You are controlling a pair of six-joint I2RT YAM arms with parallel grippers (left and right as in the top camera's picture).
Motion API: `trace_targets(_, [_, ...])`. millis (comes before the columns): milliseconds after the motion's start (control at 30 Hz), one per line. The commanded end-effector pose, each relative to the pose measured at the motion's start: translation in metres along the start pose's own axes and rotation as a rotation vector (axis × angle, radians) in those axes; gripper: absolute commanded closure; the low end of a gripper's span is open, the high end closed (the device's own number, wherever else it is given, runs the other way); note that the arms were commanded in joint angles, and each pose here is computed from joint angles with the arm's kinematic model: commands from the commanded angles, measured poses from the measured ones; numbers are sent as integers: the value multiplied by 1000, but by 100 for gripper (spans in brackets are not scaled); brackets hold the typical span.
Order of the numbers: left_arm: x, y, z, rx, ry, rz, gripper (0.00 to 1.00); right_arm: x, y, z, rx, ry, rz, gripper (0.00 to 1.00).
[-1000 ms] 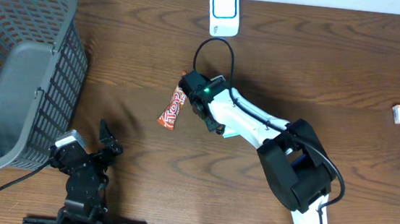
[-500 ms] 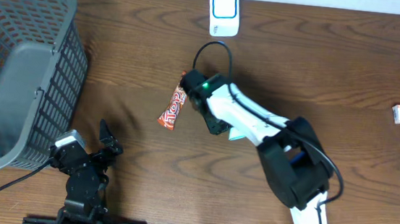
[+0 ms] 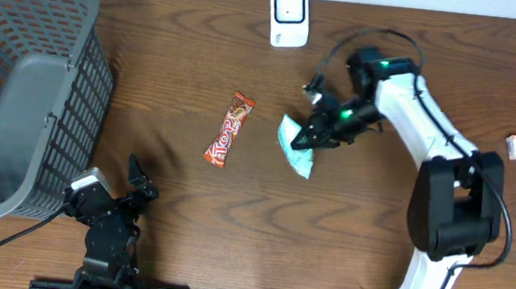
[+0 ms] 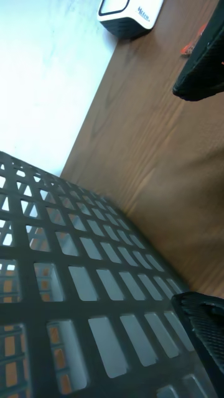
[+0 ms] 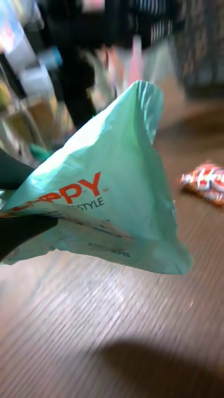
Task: Scan the item barcode
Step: 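Reach the right gripper to the mint-green wipes pack and grasp it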
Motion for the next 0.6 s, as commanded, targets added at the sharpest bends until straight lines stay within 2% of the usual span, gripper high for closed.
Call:
trace_targets(0, [11,-3,4,-18,-11,19,2,-6,1,4,-319,3,-66,99])
trace_targets(100, [11,-3,4,-18,-11,19,2,-11,1,-9,-477,-52,-118,99])
trace_targets(333, [11,-3,4,-18,-11,19,2,-28,-6,-30,-683,-143,-190,99])
trace_targets(567, [11,-3,4,-18,-11,19,2,-36,-17,-48,-687,-177,-181,99])
Point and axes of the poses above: each gripper's point midway between its finger pads, its own y axis back along the fingers, its own z axis along the line the jaws close on, x = y × z, the point moved 3 cm from there along y, back along the fingers
